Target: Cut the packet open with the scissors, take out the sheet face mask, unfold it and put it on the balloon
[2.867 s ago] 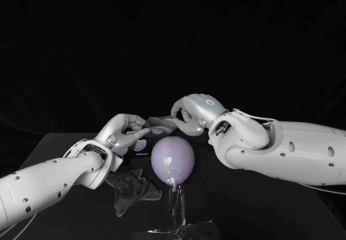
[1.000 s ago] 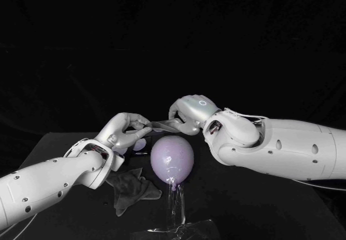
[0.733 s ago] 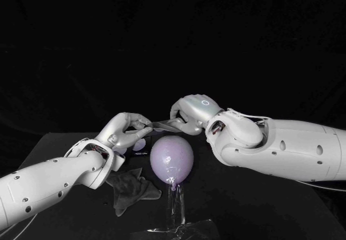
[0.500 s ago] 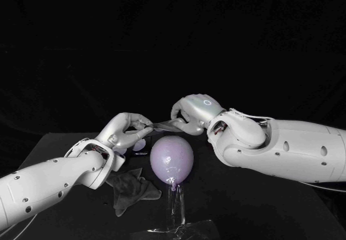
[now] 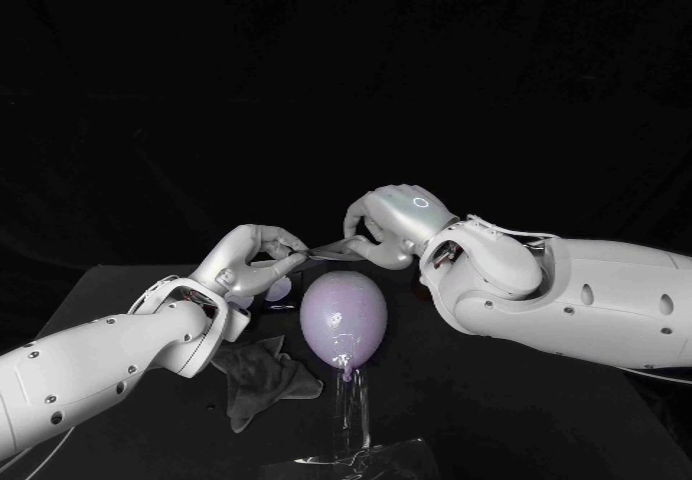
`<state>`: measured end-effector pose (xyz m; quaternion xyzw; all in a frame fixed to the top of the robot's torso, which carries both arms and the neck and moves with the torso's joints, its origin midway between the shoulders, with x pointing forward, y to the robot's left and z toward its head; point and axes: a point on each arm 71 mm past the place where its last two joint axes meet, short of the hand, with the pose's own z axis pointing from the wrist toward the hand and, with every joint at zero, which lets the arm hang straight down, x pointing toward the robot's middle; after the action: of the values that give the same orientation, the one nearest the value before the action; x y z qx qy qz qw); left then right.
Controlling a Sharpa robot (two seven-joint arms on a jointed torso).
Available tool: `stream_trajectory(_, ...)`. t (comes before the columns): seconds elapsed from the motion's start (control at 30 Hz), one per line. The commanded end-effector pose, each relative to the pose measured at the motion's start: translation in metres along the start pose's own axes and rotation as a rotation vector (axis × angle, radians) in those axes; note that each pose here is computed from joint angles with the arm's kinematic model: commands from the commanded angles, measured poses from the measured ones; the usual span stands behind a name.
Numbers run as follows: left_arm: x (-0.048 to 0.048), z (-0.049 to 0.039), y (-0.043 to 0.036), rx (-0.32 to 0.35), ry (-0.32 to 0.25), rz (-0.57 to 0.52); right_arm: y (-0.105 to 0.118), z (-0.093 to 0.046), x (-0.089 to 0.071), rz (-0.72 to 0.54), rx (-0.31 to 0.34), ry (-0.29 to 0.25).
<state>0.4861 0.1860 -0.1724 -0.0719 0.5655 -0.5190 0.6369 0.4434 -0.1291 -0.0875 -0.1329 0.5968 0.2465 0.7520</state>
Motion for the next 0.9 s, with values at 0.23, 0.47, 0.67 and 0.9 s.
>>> stream_trajectory(0.23,-0.0039,-0.0019,0.0078,-0.041,-0.009,0.007,-0.003,-0.003,-0.012,-0.021,0.009,-0.053)
stream_trajectory(0.47,-0.0042,-0.002,0.0083,-0.043,-0.009,0.008,-0.003,-0.006,-0.017,-0.025,0.006,-0.062)
stream_trajectory(0.67,-0.0045,-0.0022,0.0089,-0.045,-0.008,0.008,-0.002,-0.008,-0.02,-0.025,0.0,-0.074)
stream_trajectory(0.9,-0.005,-0.0023,0.0097,-0.048,-0.007,0.009,-0.001,-0.01,-0.025,-0.025,-0.011,-0.087)
